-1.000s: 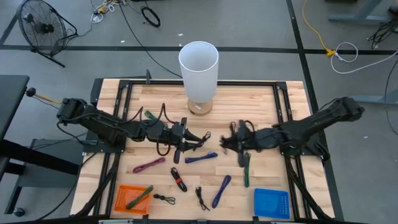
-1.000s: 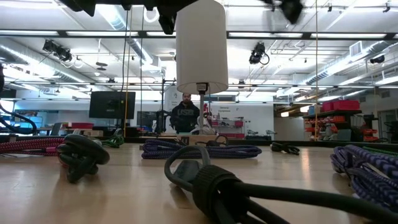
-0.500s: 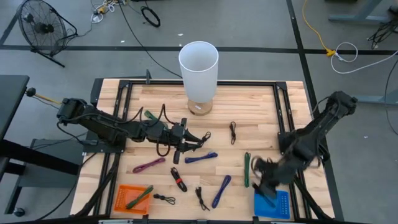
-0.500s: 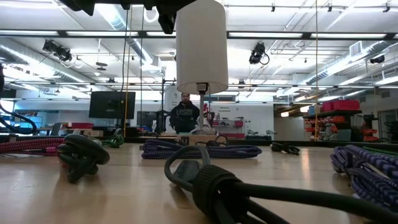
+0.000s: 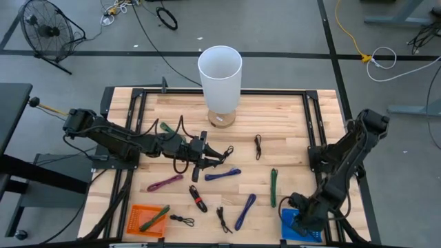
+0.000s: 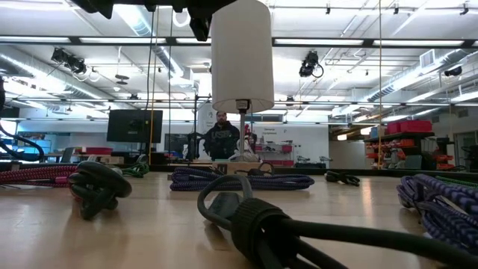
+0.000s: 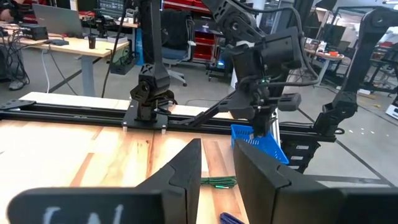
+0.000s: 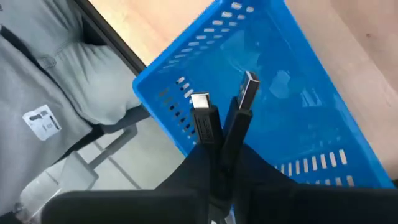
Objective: Pick & Place USB Port
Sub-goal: Put the black charger cable into the blue bin
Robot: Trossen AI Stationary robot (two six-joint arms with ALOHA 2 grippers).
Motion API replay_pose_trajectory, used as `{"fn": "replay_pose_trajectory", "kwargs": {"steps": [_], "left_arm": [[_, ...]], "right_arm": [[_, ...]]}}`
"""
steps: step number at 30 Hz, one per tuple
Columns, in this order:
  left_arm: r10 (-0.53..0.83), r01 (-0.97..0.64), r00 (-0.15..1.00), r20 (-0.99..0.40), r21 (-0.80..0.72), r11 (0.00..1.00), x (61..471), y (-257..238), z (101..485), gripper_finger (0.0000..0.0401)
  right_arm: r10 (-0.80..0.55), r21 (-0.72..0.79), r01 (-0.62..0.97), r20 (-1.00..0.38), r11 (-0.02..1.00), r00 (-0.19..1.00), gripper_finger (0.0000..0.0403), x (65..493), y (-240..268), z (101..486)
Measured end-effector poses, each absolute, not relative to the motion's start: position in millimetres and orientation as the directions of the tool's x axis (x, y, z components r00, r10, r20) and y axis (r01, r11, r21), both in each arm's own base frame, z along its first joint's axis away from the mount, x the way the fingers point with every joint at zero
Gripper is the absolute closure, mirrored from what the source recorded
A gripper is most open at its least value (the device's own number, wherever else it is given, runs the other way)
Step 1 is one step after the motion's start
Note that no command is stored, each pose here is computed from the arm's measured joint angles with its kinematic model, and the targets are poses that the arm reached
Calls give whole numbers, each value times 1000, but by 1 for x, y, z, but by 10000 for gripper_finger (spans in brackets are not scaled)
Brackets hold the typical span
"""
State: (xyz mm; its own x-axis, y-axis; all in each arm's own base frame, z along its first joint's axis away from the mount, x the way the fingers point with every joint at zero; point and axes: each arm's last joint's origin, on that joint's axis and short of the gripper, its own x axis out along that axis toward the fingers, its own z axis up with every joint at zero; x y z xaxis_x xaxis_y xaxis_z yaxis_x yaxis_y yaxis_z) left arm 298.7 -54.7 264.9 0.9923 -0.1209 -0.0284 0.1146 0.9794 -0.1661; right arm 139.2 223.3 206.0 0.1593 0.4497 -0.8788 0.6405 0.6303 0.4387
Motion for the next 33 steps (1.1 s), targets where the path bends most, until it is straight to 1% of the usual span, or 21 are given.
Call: {"fn": "replay_pose_trajectory", "kwargs": {"steps": [3,8,16,19,21,25,27,30,33], "left_arm": [[-121,114,992,-28,-166,979,299,-55,265,302],[-121,114,992,-28,-166,979,299,-55,265,302],[-121,114,992,-28,-166,979,299,-55,265,302],[-121,114,992,-28,-166,979,299,-55,265,302],[-121,114,992,-28,-166,979,299,-55,265,302],[-121,114,992,-28,-166,979,299,-55,265,302],[-121,114,992,-28,-166,979,299,-55,265,302],[-121,114,992,-30,-166,980,299,-55,265,302],[-120,114,992,-30,-166,980,299,-55,265,302]], "right_arm": [[425,427,638,-889,640,169,377,138,223,205],[367,357,652,-921,669,128,378,133,217,202],[362,361,647,-922,672,138,378,134,217,202],[341,369,646,-924,669,174,372,135,217,202],[339,379,648,-921,661,193,344,136,217,202],[338,377,650,-921,660,192,270,136,217,202],[338,371,652,-923,662,182,241,135,216,202],[336,364,655,-926,662,174,214,135,216,202],[335,361,656,-927,663,171,203,134,216,202]]}}
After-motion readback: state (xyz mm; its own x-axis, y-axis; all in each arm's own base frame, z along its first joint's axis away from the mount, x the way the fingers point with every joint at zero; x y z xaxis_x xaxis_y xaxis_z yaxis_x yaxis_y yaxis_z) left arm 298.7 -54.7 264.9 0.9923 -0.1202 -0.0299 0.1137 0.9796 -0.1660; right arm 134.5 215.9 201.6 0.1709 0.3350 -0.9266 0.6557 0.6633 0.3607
